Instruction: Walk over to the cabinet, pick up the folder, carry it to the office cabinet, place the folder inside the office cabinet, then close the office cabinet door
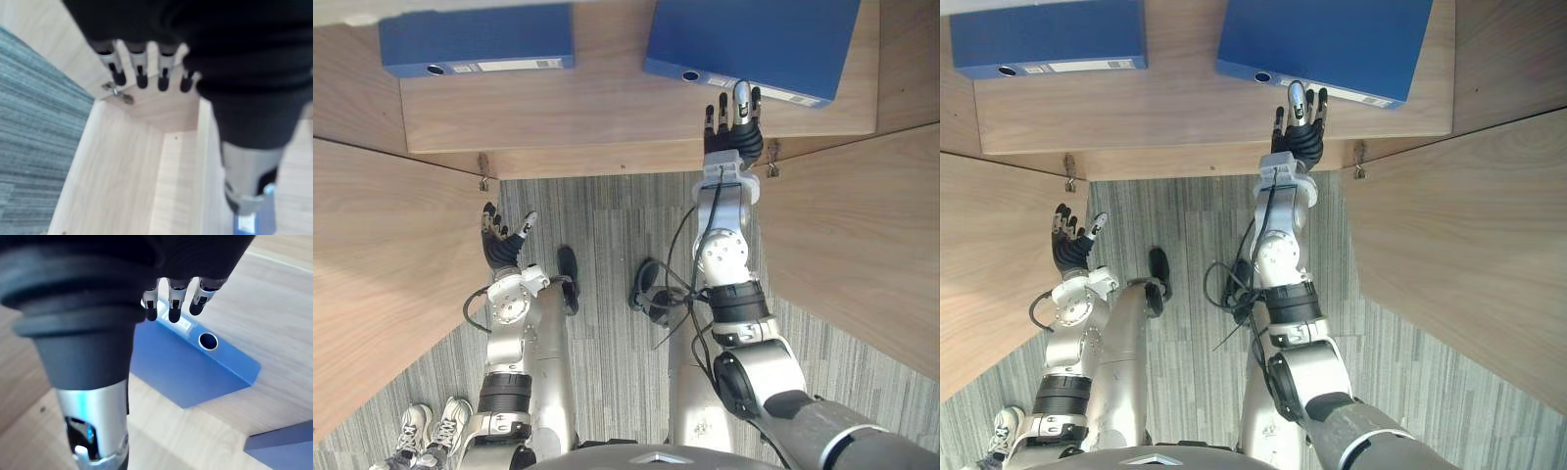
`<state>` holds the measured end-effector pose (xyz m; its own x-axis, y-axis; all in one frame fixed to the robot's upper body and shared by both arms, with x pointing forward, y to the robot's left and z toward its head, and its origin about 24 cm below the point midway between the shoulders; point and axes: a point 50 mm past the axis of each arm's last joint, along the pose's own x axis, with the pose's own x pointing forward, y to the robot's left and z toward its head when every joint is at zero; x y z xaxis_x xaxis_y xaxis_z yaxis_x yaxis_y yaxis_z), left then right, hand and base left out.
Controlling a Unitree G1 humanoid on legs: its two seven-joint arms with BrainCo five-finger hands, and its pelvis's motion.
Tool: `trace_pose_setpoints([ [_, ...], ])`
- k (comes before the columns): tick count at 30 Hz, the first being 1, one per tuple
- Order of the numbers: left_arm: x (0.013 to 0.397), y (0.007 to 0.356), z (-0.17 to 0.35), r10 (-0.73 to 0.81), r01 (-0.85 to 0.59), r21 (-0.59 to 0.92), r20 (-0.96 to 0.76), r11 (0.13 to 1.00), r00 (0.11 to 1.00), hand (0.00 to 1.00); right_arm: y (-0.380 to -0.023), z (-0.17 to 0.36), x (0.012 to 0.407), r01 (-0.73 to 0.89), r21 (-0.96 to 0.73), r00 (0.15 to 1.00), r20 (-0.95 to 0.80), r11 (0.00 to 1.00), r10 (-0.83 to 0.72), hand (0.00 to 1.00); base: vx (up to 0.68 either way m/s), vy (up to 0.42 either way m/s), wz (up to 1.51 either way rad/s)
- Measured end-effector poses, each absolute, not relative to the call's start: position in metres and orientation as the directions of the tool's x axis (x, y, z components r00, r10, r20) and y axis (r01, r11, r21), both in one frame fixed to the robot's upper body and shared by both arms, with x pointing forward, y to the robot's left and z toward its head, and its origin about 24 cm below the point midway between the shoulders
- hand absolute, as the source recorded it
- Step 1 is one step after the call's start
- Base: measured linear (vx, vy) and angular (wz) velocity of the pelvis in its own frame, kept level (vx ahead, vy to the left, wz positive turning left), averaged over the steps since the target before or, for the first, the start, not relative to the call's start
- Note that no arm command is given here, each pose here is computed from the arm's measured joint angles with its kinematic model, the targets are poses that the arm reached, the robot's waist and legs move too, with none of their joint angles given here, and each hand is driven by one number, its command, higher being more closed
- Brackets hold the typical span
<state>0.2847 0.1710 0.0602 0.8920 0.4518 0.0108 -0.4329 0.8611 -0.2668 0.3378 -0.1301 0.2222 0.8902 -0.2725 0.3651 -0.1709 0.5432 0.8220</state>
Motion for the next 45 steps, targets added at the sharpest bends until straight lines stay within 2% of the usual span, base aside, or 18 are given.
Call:
trace_pose_setpoints([
  [2,0.283,0.171,0.060,0.454,-0.437,-0.246,0.018,0.866,0.891,0.00,-0.132,0.220,0.331,-0.117,0.711,0.867,0.413,0.693,-0.278,0.00,0.00,0.000,0.00],
  [4,0.282,0.172,0.059,0.457,-0.441,-0.229,0.022,0.868,0.889,0.00,-0.135,0.221,0.326,-0.072,0.643,0.848,0.442,0.762,-0.292,0.00,-0.01,0.006,-0.02],
  [5,0.281,0.173,0.059,0.463,-0.447,-0.214,0.025,0.868,0.886,0.00,-0.136,0.220,0.324,0.000,0.555,0.829,0.465,0.832,-0.310,0.00,-0.02,0.006,-0.04],
  [6,0.281,0.174,0.059,0.466,-0.452,-0.204,0.028,0.869,0.884,0.00,-0.136,0.220,0.322,0.056,0.478,0.817,0.483,0.877,-0.316,1.00,-0.01,0.003,-0.04],
  [9,0.283,0.175,0.070,0.473,-0.453,-0.194,0.075,0.870,0.878,0.00,-0.134,0.219,0.321,0.250,0.252,0.774,0.528,0.935,-0.349,1.00,0.00,-0.008,-0.05],
  [13,0.296,0.171,0.092,0.476,-0.442,-0.216,0.143,0.871,0.868,0.00,-0.134,0.220,0.322,0.404,0.034,0.742,0.572,0.914,-0.349,1.00,0.00,-0.003,-0.02],
  [17,0.306,0.167,0.107,0.478,-0.434,-0.237,0.180,0.869,0.860,0.00,-0.130,0.232,0.326,0.490,-0.081,0.698,0.632,0.868,-0.335,1.00,-0.02,0.001,-0.03],
  [23,0.311,0.168,0.106,0.485,-0.450,-0.205,0.175,0.869,0.857,0.00,-0.125,0.231,0.337,0.553,-0.215,0.698,0.648,0.805,-0.306,1.00,-0.05,-0.027,0.02],
  [34,0.320,0.166,0.114,0.502,-0.462,-0.223,0.179,0.859,0.846,0.00,-0.122,0.226,0.357,0.572,-0.349,0.740,0.610,0.742,-0.283,1.00,-0.06,-0.017,0.03],
  [40,0.330,0.163,0.122,0.495,-0.451,-0.234,0.185,0.861,0.849,0.00,-0.124,0.247,0.364,0.586,-0.328,0.718,0.635,0.741,-0.286,1.00,-0.05,-0.011,0.01],
  [45,0.340,0.161,0.125,0.484,-0.438,-0.250,0.168,0.863,0.858,0.00,-0.125,0.258,0.374,0.565,-0.307,0.733,0.613,0.766,-0.294,1.00,-0.05,0.002,0.01],
])
